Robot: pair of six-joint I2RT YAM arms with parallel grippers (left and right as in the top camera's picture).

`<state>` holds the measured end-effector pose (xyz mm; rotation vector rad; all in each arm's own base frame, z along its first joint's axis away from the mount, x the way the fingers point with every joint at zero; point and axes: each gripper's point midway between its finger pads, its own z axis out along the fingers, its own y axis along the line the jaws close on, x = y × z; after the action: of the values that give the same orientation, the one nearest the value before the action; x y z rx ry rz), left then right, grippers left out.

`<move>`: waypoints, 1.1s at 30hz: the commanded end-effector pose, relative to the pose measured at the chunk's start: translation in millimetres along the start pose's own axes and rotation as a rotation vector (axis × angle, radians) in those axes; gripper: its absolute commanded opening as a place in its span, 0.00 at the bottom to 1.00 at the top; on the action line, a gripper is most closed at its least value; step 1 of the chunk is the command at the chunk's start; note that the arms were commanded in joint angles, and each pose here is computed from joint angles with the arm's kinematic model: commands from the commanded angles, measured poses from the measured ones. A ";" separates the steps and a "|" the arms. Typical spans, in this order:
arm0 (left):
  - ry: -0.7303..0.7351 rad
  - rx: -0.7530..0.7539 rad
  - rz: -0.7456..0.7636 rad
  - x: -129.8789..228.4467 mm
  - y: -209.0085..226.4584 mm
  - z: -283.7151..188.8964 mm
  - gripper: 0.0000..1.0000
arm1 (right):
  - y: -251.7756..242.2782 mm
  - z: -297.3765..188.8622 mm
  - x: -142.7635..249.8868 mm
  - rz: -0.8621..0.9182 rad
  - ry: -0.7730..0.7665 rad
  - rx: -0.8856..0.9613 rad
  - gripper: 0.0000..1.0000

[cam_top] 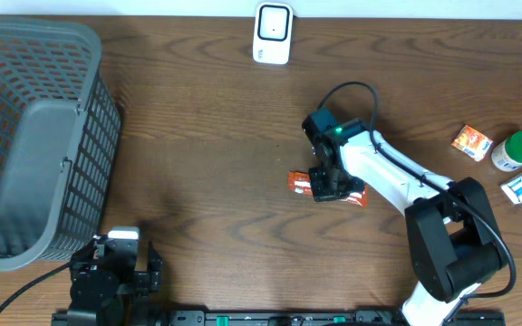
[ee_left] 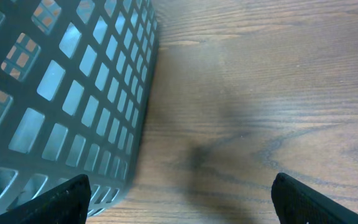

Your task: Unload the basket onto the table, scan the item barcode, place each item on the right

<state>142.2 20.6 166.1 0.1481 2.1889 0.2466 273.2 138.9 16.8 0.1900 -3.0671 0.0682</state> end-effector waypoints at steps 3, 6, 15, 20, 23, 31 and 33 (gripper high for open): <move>-0.003 0.003 -0.011 0.0 -0.5 -0.2 0.92 | 3.0 -0.6 -4.0 -0.003 -0.028 -0.016 0.01; -0.003 0.003 -0.011 0.0 -0.5 -0.2 0.92 | 2.1 -5.0 -3.3 0.000 -0.019 -0.012 0.01; -0.003 0.003 -0.012 0.0 -0.5 -0.2 0.92 | -9.3 -12.0 -2.6 0.021 0.000 0.018 0.01; -0.003 0.003 -0.011 0.0 -0.5 -0.2 0.92 | -24.8 -12.1 -10.2 0.054 -0.022 0.051 0.01; -0.003 0.003 -0.011 0.0 -0.5 -0.2 0.92 | -35.6 -12.2 -15.1 0.081 -0.036 0.072 0.01; -0.003 0.003 -0.011 0.0 -0.5 -0.2 0.92 | -39.5 -7.6 -28.8 0.109 -0.079 0.052 0.01; -0.003 0.003 -0.012 0.0 -0.5 -0.2 0.92 | -35.9 -0.7 -27.2 0.108 -0.060 0.036 0.01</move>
<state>142.2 20.6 166.1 0.1481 2.1889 0.2466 303.3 106.1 20.8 0.0414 -3.1413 0.1367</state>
